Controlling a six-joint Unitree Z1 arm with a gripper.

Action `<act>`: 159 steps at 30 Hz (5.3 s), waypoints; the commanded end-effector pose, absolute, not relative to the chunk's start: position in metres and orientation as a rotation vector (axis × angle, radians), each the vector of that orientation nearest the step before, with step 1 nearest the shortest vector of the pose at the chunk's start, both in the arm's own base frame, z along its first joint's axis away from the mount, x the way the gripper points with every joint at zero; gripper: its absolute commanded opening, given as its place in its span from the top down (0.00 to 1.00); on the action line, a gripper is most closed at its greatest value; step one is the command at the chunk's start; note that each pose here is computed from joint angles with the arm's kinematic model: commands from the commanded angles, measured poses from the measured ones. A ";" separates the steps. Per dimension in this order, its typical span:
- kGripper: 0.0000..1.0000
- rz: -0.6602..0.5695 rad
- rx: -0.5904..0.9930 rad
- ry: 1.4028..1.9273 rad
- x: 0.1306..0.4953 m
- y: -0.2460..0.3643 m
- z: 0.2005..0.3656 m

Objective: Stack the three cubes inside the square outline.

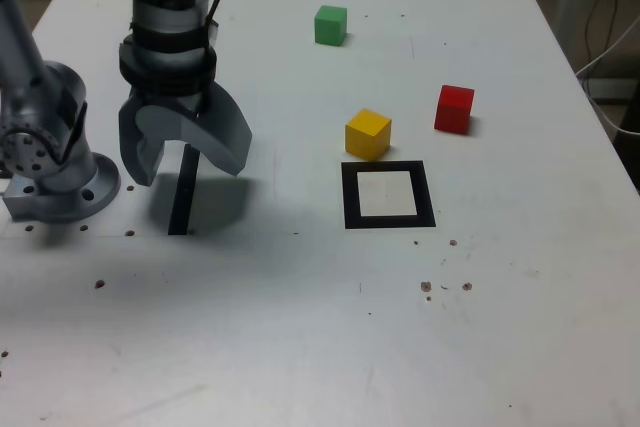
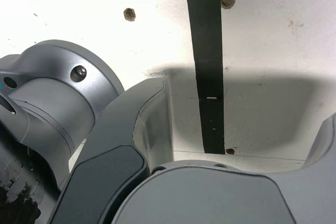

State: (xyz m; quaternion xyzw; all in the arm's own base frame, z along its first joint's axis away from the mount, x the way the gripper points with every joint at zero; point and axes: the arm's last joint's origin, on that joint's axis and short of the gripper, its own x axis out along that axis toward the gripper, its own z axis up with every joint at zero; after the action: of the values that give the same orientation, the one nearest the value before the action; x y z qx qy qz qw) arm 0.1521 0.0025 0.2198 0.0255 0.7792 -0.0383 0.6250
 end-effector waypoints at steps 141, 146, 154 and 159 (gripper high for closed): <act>0.71 -0.165 0.256 1.803 0.462 0.097 0.202; 0.71 -0.165 0.259 1.802 0.461 0.096 0.204; 0.71 -0.165 0.284 1.780 0.454 0.086 0.227; 0.71 -0.158 0.291 1.753 0.443 0.069 0.253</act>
State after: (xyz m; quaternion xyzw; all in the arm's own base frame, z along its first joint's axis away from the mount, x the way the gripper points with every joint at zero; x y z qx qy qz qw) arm 0.4464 0.0753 0.2471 0.1270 0.7656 -0.0688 0.6269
